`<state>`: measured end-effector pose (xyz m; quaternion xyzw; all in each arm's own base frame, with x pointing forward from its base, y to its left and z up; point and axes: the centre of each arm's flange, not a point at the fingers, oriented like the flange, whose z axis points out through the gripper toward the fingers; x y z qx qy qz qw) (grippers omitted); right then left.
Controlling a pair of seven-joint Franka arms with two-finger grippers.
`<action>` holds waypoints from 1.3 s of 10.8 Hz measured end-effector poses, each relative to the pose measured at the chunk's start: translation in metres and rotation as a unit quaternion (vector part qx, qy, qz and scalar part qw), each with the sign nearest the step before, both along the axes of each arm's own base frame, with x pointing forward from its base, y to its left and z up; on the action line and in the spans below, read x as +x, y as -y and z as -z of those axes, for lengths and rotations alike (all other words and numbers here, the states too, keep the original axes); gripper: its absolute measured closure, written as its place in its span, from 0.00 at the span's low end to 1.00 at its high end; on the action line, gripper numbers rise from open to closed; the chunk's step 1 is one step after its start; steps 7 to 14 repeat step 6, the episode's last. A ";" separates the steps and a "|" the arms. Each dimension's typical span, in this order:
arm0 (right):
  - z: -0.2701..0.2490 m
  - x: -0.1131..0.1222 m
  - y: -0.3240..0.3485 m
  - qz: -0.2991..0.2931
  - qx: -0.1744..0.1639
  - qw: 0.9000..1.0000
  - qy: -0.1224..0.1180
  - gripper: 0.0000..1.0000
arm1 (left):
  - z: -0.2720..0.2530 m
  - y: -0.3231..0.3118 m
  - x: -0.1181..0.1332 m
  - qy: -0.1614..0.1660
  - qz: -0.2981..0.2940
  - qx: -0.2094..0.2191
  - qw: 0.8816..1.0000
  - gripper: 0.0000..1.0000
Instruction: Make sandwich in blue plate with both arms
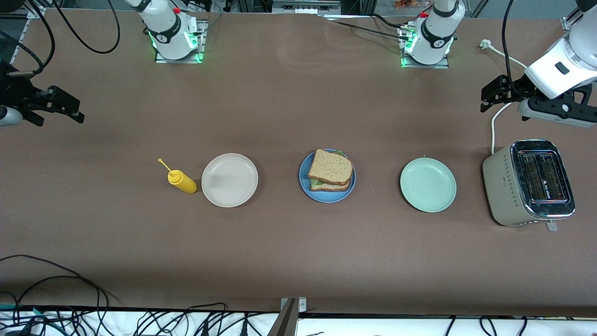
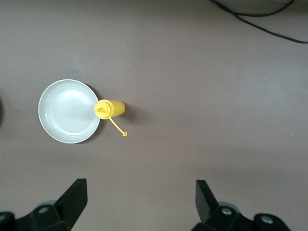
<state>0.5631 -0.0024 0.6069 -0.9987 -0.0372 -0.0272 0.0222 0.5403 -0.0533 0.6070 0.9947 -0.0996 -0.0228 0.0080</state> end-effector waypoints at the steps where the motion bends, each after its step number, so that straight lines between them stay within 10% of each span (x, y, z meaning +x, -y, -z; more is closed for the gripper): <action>1: 0.000 0.000 0.000 0.000 0.000 1.000 0.000 0.00 | 0.000 0.000 -0.001 -0.003 0.000 0.000 1.000 0.00; 14: 0.000 0.000 0.001 0.000 0.000 1.000 -0.002 0.00 | 0.002 0.000 -0.001 -0.007 0.000 0.001 1.000 0.00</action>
